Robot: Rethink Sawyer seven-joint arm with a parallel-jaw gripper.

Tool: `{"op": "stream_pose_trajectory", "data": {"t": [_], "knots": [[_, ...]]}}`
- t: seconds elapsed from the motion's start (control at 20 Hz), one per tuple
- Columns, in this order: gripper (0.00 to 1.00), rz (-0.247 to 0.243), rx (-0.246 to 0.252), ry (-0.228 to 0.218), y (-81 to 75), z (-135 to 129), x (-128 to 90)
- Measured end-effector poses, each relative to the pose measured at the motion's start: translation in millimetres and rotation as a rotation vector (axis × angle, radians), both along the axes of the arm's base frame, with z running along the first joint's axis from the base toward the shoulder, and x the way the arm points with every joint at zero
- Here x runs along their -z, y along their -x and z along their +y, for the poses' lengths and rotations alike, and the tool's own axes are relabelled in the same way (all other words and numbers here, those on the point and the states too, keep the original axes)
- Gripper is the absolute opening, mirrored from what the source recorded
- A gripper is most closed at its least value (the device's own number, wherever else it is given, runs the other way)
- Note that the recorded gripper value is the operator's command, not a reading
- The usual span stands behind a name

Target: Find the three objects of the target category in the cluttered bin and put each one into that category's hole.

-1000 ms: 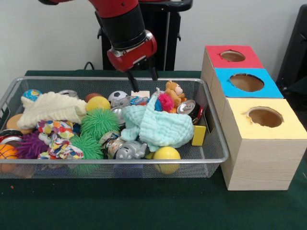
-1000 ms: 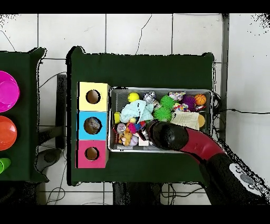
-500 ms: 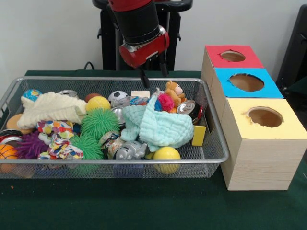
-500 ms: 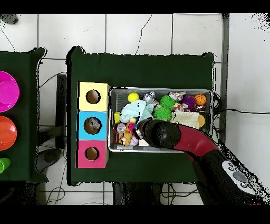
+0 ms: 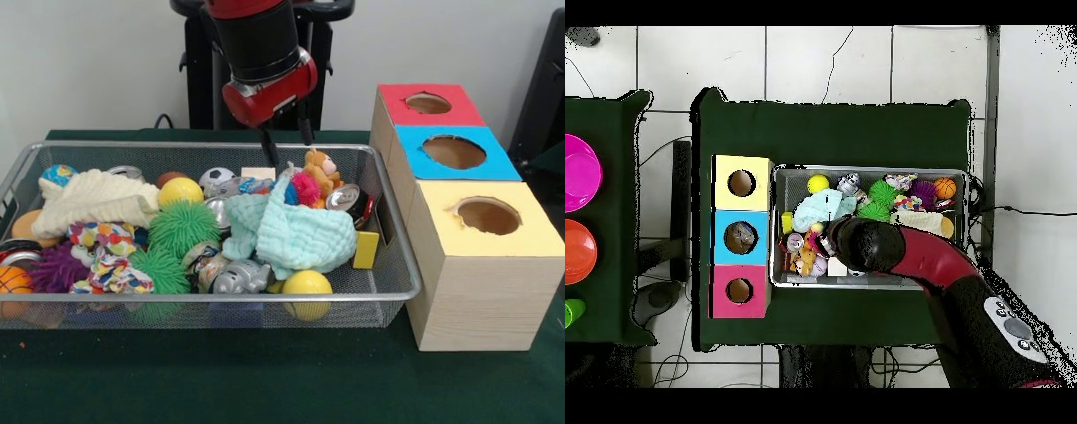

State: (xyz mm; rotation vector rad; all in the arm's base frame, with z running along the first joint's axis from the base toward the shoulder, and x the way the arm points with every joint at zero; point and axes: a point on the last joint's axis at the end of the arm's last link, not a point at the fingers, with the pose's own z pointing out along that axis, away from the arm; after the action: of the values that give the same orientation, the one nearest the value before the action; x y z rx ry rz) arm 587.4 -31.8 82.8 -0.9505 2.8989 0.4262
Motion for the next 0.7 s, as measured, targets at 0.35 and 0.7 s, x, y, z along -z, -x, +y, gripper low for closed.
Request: {"op": "stream_pose_trajectory", "data": {"t": [0.35, 0.7], "knots": [[1.00, 0.000, 0.016, -0.010, -6.9, -6, 9], [1.00, 0.012, 0.050, -0.026, -6.0, -22, 22]]}}
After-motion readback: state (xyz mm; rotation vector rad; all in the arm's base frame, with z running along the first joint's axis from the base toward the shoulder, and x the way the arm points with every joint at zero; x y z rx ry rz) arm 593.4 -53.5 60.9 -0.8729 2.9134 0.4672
